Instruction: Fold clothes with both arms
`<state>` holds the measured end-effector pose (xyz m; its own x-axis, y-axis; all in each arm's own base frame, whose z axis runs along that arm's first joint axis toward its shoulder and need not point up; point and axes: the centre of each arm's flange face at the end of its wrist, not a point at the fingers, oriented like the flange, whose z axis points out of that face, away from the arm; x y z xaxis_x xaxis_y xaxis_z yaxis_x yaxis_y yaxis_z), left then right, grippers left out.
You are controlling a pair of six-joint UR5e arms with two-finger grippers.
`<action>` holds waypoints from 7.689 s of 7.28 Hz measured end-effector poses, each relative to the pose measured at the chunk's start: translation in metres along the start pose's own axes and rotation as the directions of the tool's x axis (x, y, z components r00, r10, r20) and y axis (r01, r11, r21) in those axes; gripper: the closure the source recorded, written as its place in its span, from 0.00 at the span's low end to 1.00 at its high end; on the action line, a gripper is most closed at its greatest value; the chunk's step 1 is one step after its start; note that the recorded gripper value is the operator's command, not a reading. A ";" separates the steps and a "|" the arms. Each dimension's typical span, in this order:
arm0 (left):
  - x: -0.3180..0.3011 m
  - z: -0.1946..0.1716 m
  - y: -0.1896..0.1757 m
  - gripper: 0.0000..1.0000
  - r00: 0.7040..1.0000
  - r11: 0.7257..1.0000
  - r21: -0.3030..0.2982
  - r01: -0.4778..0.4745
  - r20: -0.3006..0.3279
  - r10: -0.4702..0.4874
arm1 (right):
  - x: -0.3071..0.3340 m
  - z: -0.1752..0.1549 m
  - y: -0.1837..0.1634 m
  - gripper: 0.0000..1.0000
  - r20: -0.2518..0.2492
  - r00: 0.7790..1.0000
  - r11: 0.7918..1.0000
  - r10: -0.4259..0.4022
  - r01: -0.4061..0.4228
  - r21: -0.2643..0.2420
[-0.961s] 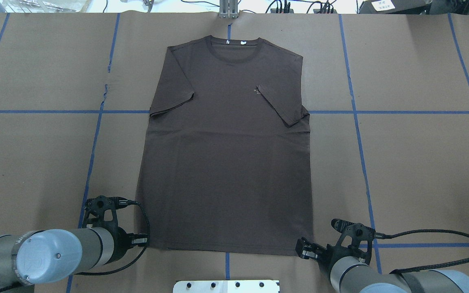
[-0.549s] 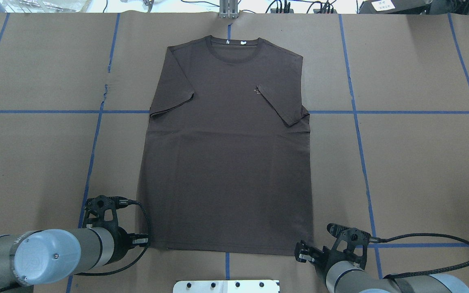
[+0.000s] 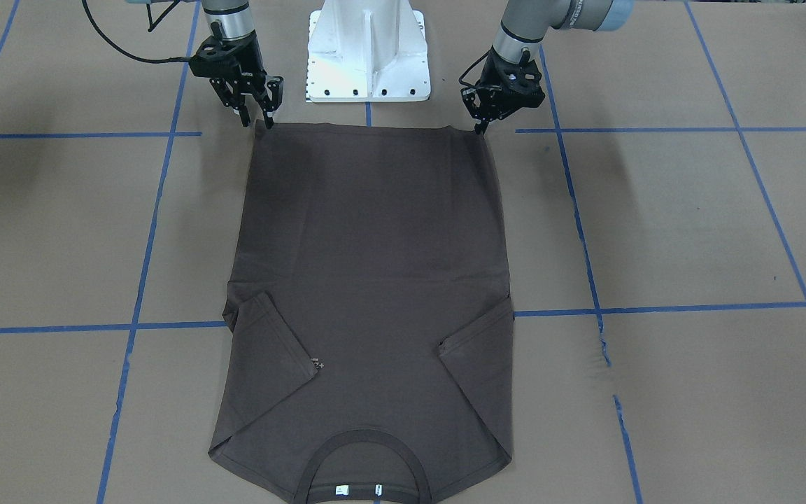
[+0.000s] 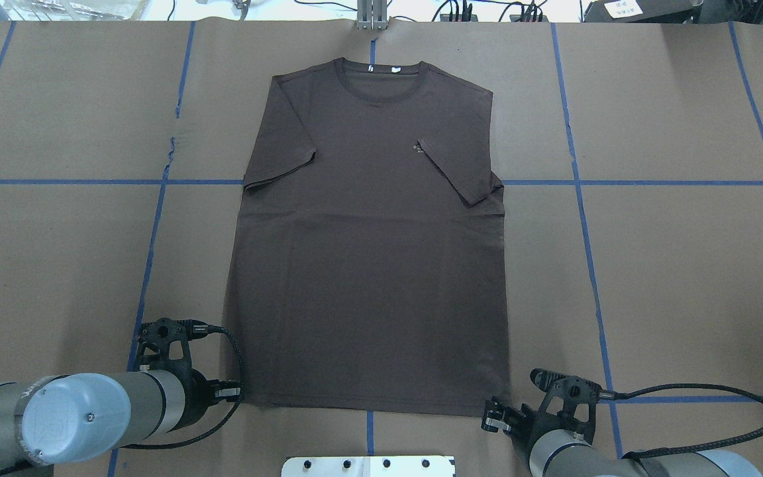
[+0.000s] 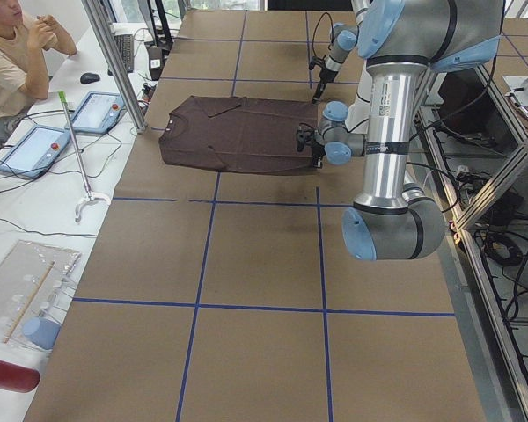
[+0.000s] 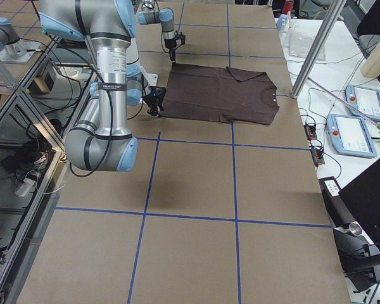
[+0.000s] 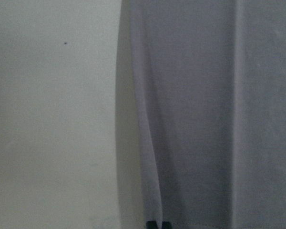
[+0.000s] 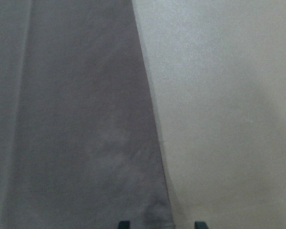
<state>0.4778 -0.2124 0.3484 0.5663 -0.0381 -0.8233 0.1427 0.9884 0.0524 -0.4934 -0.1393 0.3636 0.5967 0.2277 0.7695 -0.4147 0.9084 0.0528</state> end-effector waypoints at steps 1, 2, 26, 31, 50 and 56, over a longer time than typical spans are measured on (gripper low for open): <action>0.000 0.000 0.000 1.00 1.000 1.000 0.000 0.000 0.001 0.000 | 0.001 0.002 0.002 0.54 -0.004 1.000 1.000 -0.003 0.003 -0.001; -0.001 0.000 0.000 1.00 1.000 1.000 0.000 0.000 0.001 0.000 | 0.002 0.004 0.003 0.54 -0.009 1.000 1.000 -0.006 0.006 0.000; 0.041 -0.092 -0.324 1.00 0.986 0.962 0.252 -0.104 0.156 0.066 | -0.123 -0.023 -0.373 1.00 -0.118 0.987 0.991 0.107 -0.096 0.092; 0.012 0.026 -0.400 1.00 0.985 0.954 0.276 -0.114 0.160 0.072 | -0.136 0.123 -0.442 1.00 -0.161 0.983 0.991 0.093 -0.075 0.113; -0.011 0.034 -0.181 0.82 0.996 0.992 0.088 -0.089 0.000 0.089 | -0.110 0.081 -0.429 0.00 -0.045 0.991 0.992 -0.126 0.127 -0.002; -0.015 0.036 -0.181 1.00 0.994 0.986 0.126 -0.109 0.028 0.106 | -0.109 0.082 -0.429 0.00 -0.047 0.991 0.992 -0.127 0.127 -0.003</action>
<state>0.4726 -0.3962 0.3715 0.6006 0.0632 -0.7971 0.1815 0.9601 0.2129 -0.4370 -0.5830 0.3095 0.6764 0.1265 0.7256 -0.3336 0.9309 0.1487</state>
